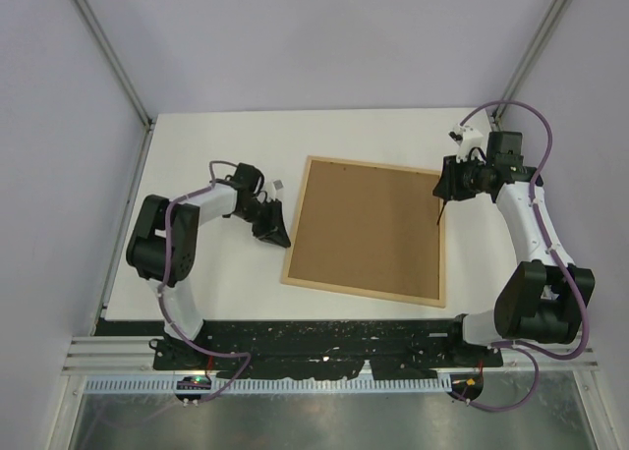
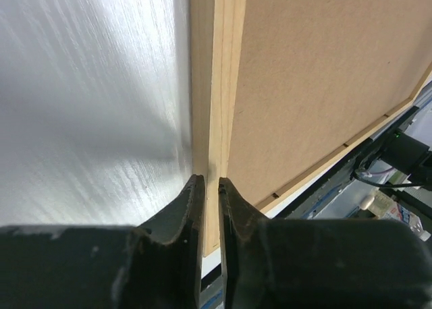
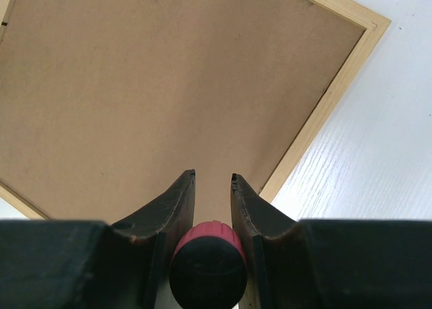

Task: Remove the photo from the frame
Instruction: Adjust the photo frame at the center of the board, then place the screwdriver at the center of the board.

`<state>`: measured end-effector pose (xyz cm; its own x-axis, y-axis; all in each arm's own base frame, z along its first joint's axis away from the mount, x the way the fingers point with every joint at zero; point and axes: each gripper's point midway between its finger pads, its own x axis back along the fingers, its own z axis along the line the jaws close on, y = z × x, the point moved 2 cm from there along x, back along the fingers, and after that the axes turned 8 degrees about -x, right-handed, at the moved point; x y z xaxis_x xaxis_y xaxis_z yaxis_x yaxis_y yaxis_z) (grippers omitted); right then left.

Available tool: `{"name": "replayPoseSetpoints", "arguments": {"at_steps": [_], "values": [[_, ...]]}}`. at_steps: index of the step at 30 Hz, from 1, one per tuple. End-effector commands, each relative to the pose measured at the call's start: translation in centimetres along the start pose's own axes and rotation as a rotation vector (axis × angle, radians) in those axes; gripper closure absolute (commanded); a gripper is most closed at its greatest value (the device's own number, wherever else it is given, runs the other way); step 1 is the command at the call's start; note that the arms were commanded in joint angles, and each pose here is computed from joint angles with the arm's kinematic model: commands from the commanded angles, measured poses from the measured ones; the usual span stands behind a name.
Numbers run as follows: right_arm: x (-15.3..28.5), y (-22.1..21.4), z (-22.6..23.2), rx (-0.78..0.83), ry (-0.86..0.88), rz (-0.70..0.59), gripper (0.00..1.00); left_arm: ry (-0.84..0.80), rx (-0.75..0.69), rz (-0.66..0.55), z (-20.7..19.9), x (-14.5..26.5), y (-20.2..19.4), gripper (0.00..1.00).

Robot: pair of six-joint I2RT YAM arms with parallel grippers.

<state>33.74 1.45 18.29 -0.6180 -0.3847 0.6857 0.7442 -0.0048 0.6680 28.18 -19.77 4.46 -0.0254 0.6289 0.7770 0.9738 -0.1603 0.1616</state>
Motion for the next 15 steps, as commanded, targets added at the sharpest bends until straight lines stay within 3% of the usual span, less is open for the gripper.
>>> {"name": "replayPoseSetpoints", "arguments": {"at_steps": [1, 8, 15], "values": [[1.6, 2.0, 0.3, 0.049, -0.030, -0.065, 0.92, -0.041, -0.056, -0.127, -1.1, 2.6, 2.2, 0.80], [3.0, 2.1, -1.9, 0.058, -0.125, -0.006, 0.92, -0.028, -0.119, -0.165, -1.3, 5.6, 2.3, 0.57], [2.5, -0.7, -7.4, 0.064, -0.256, 0.170, 0.92, 0.012, -0.238, -0.213, -1.5, 9.9, 2.3, 0.32]]}}
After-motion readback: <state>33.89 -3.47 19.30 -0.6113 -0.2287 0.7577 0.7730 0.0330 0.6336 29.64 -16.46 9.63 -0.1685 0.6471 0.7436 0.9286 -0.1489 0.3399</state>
